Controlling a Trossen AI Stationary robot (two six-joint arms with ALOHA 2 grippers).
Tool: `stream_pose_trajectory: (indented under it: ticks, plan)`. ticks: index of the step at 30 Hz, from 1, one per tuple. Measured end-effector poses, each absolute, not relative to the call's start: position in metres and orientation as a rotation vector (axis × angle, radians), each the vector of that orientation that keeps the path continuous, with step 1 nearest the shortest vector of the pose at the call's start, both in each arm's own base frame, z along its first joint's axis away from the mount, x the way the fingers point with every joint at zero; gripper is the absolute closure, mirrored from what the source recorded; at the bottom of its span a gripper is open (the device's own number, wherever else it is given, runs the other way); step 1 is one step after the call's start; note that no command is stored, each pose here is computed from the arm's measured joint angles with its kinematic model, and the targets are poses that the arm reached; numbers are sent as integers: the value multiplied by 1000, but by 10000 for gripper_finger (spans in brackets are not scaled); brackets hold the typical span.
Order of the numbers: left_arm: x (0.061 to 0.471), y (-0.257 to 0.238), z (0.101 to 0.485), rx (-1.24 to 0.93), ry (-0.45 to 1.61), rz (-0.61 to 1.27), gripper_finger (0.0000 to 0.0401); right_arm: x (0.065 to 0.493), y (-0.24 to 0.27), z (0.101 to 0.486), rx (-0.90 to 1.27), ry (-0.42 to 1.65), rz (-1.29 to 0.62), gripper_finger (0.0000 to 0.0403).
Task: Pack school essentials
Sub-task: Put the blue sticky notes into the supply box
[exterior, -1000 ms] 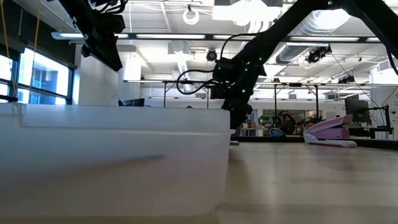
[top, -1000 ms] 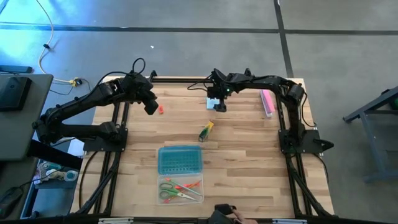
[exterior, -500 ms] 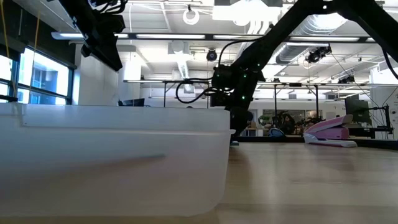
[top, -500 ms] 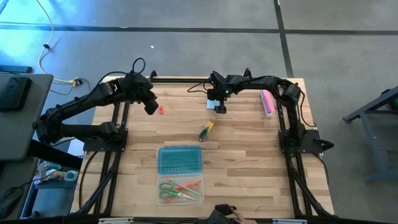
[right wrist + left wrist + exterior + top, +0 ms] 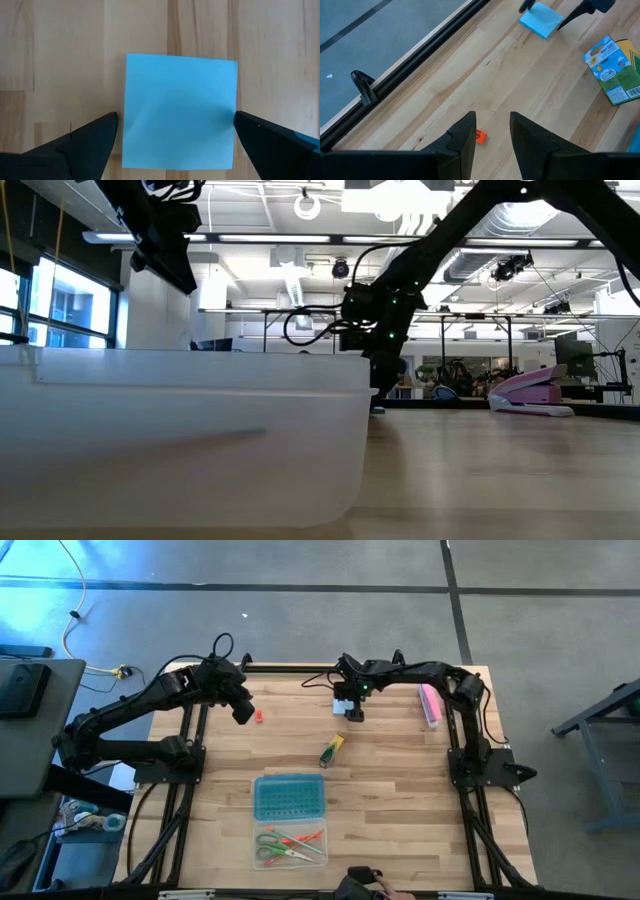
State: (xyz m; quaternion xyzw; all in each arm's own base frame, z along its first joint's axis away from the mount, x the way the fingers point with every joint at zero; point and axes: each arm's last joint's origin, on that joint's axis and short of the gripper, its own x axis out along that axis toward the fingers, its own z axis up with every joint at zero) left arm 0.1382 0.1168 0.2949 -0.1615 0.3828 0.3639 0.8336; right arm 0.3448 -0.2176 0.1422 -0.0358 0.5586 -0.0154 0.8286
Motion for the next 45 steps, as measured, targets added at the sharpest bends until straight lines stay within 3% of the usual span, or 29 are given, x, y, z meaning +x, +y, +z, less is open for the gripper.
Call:
stream_pose_trajectory:
  ticks: [25,37,45]
  plan:
    - [138,117,295,-343,811,768,291,343,-221,133,-14,1213,-61,15]
    - [138,117,295,-343,811,769,291,345,-216,133,10,1233,-89,87]
    - [138,117,295,-342,811,770,291,340,-215,148,20,1221,-135,97]
